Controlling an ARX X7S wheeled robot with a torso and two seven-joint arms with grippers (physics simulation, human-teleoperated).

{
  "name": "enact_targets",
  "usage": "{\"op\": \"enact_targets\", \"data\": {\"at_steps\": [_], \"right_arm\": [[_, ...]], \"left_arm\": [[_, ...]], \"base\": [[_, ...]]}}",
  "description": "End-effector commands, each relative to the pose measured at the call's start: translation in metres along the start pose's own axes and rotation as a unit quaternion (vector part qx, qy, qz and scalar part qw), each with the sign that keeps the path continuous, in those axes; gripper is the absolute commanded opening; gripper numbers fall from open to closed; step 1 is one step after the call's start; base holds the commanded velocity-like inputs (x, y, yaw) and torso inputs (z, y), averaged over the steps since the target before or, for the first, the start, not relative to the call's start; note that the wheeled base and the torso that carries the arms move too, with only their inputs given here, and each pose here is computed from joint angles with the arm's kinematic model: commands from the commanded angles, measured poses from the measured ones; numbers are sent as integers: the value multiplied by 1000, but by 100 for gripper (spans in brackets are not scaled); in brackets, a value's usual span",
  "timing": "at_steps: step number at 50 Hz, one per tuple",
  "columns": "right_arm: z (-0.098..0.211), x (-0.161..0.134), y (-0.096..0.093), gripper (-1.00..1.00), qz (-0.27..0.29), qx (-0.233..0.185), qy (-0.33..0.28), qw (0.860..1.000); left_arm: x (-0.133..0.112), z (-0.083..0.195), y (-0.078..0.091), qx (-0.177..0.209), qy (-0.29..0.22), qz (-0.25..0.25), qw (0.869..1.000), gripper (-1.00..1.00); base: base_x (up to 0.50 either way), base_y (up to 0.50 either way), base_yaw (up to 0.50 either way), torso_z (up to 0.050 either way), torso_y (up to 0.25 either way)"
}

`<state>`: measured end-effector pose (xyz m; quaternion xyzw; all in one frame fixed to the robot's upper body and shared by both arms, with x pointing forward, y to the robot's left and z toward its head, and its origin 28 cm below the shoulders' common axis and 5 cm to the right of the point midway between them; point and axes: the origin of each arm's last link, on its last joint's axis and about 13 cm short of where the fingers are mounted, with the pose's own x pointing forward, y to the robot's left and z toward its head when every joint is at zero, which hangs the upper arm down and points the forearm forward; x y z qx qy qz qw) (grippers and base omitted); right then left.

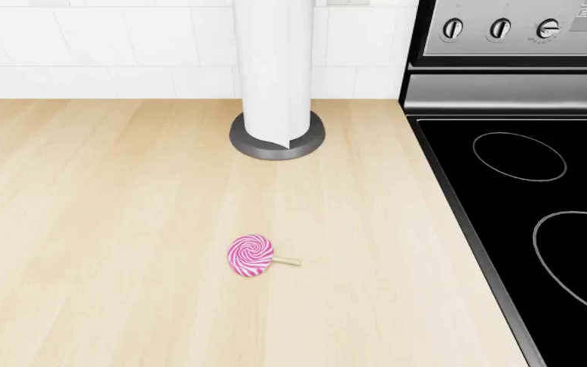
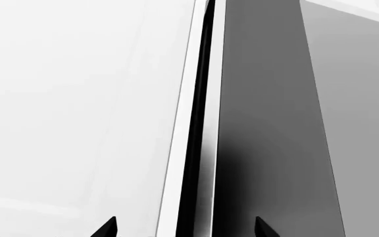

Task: Close the microwave door

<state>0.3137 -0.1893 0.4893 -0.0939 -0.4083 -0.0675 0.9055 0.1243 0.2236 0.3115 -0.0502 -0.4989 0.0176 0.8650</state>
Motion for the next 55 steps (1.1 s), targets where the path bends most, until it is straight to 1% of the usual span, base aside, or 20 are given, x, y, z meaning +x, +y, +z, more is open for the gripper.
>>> {"op": "enact_targets", "data": {"at_steps": [1,12,23,33,55], "right_arm": [[-10,-5,-7,100,-21,13,16,1000],[-16,-11,-12,100,-38,29,26,999],[-29,-19,-18,100,-76,80,39,993],[-37,-26,-22,100,-94,108,47,989],[-47,-31,-23,100,-100,115,59,986]], "left_arm": [[1,1,-1,0,0,-1,1000,100],[0,1,1,2,0,-1,1000,100],[0,0,0,3,2,-1,1000,100],[0,-1,-1,3,3,-3,1000,100],[-1,-3,-1,5,3,-4,1000,100]], "base": [[0,0,0,0,0],[0,0,0,0,0],[0,0,0,0,0],[0,0,0,0,0],[0,0,0,0,0]]}}
